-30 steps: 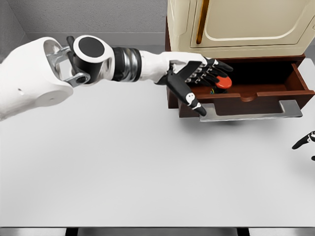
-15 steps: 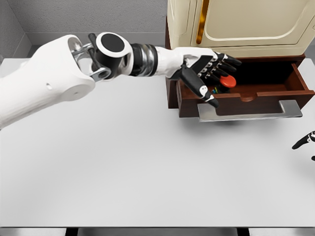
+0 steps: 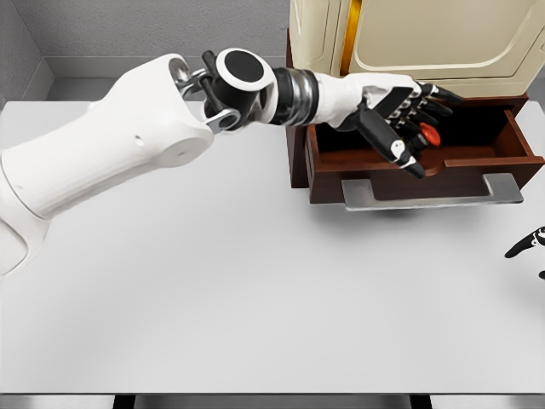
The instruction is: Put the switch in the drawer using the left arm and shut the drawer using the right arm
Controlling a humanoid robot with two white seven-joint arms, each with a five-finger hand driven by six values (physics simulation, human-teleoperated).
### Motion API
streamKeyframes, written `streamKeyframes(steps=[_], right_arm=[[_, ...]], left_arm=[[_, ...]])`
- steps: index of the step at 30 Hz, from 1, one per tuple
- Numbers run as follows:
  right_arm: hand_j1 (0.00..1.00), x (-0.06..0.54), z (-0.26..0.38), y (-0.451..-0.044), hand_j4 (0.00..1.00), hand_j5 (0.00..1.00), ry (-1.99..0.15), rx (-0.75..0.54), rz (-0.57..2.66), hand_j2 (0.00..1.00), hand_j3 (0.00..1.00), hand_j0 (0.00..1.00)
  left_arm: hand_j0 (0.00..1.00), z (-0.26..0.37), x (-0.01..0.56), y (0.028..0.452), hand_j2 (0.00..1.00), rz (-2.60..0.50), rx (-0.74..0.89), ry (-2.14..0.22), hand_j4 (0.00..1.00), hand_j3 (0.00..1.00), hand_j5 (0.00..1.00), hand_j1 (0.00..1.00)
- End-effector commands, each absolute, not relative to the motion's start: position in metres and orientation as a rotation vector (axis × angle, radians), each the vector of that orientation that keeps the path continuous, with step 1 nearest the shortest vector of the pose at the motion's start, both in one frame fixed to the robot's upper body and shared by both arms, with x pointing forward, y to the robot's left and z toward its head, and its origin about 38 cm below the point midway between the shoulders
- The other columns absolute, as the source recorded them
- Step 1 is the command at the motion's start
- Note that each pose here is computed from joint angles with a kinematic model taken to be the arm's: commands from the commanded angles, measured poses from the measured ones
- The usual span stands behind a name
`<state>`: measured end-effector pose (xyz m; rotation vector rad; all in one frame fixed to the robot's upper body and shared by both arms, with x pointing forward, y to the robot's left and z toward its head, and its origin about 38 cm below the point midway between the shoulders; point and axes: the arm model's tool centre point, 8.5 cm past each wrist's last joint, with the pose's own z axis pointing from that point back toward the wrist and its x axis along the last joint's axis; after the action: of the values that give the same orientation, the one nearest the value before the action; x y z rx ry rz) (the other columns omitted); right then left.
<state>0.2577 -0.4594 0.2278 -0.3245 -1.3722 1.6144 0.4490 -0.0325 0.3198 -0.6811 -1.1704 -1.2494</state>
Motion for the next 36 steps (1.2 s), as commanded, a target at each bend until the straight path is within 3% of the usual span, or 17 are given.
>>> streamKeyframes(steps=[1,3,6,9,12,16,20,30,36], right_arm=[[0.65,0.258,0.229,-0.459,0.65,0.65,-1.377,-0.323,1.608,0.65,0.65,0.65],[0.63,0.258,0.229,-0.459,0.63,0.63,-1.377,-0.323,1.608,0.63,0.63,0.63],[0.56,0.258,0.229,-0.459,0.56,0.56,-1.379,-0.324,1.609,0.56,0.56,0.56],[0.53,0.259,0.23,-0.459,0.53,0.53,-1.379,-0.325,1.61,0.53,0.53,0.53],[0.47,0.259,0.23,-0.459,0.47,0.47,-1.381,-0.326,1.609,0.47,0.47,0.47],[0.49,0.259,0.23,-0.459,0.49,0.49,-1.379,-0.325,1.61,0.49,0.49,0.49],[0.5,0.259,0.229,-0.459,0.5,0.5,-1.378,-0.32,1.611,0.5,0.5,0.5],[0.5,0.259,0.229,-0.459,0.5,0.5,-1.378,-0.32,1.611,0.5,0.5,0.5],[0.5,0.259,0.228,-0.458,0.5,0.5,-1.377,-0.317,1.611,0.5,0.5,0.5]], left_arm=[[1.0,0.334,0.426,-0.019,1.0,-1.313,-0.72,-1.224,1.0,1.0,1.0,1.0],[1.0,0.351,0.41,0.003,1.0,-1.345,-0.771,-1.34,1.0,1.0,1.0,1.0],[1.0,0.349,0.413,0.002,1.0,-1.339,-0.77,-1.339,1.0,1.0,1.0,1.0],[1.0,0.342,0.468,0.034,1.0,-1.228,-0.713,-1.303,1.0,1.0,1.0,1.0],[1.0,0.336,0.473,0.037,1.0,-1.249,-0.761,-1.284,1.0,1.0,1.0,1.0],[1.0,0.321,0.469,0.036,1.0,-1.253,-0.765,-1.251,1.0,1.0,1.0,1.0],[1.0,0.307,0.428,0.022,1.0,-1.391,-0.766,-1.151,1.0,1.0,1.0,1.0],[1.0,0.291,0.474,0.03,1.0,-1.256,-0.69,-1.14,1.0,1.0,1.0,1.0],[1.0,0.286,0.474,-0.001,1.0,-1.275,-0.71,-1.135,1.0,1.0,1.0,1.0]])
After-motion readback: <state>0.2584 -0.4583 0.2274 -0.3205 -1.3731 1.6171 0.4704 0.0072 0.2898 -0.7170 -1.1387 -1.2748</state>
